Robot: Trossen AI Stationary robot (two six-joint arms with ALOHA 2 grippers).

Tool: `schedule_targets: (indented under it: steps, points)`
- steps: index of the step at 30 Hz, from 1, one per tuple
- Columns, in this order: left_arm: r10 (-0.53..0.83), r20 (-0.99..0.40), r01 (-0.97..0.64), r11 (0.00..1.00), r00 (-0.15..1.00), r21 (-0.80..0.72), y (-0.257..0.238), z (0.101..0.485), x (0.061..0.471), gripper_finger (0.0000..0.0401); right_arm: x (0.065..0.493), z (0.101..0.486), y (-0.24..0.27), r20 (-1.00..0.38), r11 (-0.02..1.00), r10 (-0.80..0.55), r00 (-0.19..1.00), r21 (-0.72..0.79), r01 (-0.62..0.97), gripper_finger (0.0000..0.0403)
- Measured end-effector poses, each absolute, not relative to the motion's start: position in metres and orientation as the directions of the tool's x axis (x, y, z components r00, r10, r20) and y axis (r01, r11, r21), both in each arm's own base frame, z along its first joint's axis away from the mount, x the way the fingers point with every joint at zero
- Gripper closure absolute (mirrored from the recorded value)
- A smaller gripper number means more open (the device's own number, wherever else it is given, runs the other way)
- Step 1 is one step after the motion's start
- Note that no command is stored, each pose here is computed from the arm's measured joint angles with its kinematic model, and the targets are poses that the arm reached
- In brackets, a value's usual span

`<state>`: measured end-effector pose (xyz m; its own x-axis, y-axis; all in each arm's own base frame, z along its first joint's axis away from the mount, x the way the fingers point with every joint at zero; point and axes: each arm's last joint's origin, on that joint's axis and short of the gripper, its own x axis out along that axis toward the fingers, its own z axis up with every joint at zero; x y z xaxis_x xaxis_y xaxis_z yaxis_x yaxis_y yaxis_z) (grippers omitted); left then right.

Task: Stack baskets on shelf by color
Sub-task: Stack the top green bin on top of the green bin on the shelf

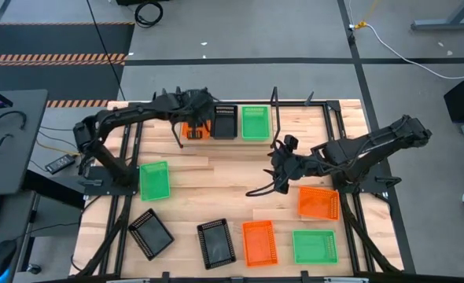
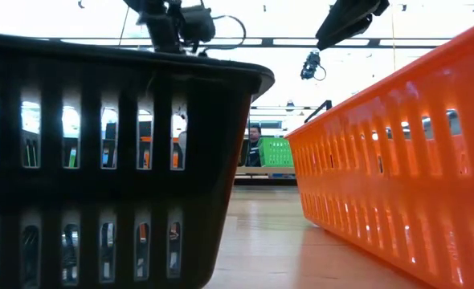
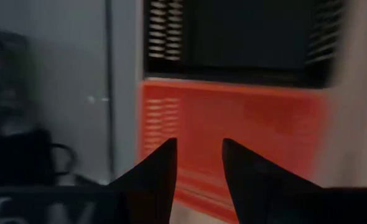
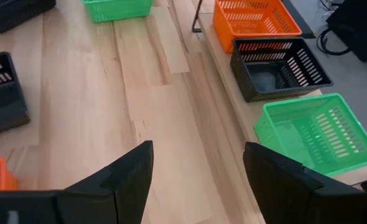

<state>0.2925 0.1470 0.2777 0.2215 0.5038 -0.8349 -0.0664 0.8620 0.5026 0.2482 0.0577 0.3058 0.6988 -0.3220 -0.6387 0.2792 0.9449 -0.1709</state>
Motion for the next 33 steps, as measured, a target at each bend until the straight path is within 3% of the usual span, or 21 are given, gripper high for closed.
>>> schedule_targets:
  steps: [5, 11, 16, 25, 31, 33]
  points:
    - [0.333, -0.921, -0.136, 0.941, 0.203, 0.31, 0.104, 0.278, 0.29, 0.0269, 0.249, 0.306, 0.054, -0.637, 0.94, -0.333, 0.695, -0.163, 0.301, 0.0149]
    - [0.23, -0.971, -0.174, 0.961, 0.062, 0.217, 0.062, 0.274, 0.283, 0.0269, 0.25, 0.306, 0.052, -0.636, 0.938, -0.336, 0.694, -0.16, 0.308, 0.0149]
    - [0.142, -0.99, -0.241, 0.961, 0.019, 0.133, 0.031, 0.277, 0.276, 0.0269, 0.25, 0.306, 0.052, -0.637, 0.939, -0.336, 0.694, -0.174, 0.295, 0.0149]
    - [0.132, -0.986, -0.274, 0.956, 0.104, 0.099, -0.037, 0.284, 0.255, 0.0286, 0.254, 0.31, 0.051, -0.603, 0.942, -0.335, 0.724, -0.222, 0.251, 0.0149]
    - [0.131, -0.967, -0.34, 0.939, 0.217, 0.051, -0.068, 0.261, 0.23, 0.0287, 0.26, 0.315, 0.048, -0.557, 0.951, -0.308, 0.771, -0.199, 0.236, 0.0149]
    - [0.112, -0.975, -0.367, 0.929, 0.191, 0.035, -0.073, 0.25, 0.219, 0.0287, 0.26, 0.316, 0.048, -0.557, 0.953, -0.304, 0.773, -0.195, 0.233, 0.0149]
